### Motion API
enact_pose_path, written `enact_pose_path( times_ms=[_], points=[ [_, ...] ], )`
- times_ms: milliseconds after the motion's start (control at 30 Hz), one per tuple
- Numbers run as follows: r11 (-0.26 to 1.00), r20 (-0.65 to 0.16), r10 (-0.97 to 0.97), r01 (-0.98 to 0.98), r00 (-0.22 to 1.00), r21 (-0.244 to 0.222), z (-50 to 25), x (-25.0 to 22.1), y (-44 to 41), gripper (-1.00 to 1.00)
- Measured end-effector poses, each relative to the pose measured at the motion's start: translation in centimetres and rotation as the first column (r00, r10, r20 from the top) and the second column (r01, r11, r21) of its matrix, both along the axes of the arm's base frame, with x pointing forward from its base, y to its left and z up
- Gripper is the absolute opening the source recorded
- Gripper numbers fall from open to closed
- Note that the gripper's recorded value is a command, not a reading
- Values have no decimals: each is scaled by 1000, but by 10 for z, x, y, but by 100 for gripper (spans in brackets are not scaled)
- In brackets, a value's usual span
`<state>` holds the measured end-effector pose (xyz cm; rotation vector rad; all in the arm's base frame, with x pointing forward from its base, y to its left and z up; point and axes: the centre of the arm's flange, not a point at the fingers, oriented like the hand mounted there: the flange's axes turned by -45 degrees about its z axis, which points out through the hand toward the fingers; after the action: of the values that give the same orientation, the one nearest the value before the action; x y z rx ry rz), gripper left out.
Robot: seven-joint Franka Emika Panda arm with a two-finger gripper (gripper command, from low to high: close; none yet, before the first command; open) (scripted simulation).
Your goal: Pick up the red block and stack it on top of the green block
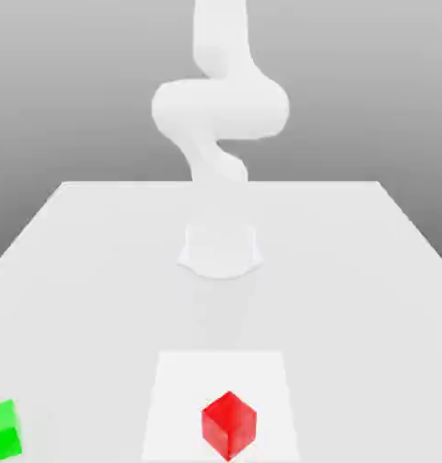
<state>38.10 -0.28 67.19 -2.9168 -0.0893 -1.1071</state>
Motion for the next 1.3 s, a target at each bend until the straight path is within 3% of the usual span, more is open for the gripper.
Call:
enact_pose_path(
  times_ms=[200,433,800,967,1000,1300],
  points=[
    [985,-176,164,-171,971,-26,-108,67,3,0],
    [934,-366,317,-356,875,-42,-242,107,14,0],
    [786,-639,453,-617,621,-42,-445,91,15,0],
    [768,-661,458,-639,594,-41,-511,88,14,0],
    [768,-662,459,-639,593,-40,-522,87,14,-100],
    [767,-663,459,-640,592,-40,-504,88,14,-100]
  ],
)
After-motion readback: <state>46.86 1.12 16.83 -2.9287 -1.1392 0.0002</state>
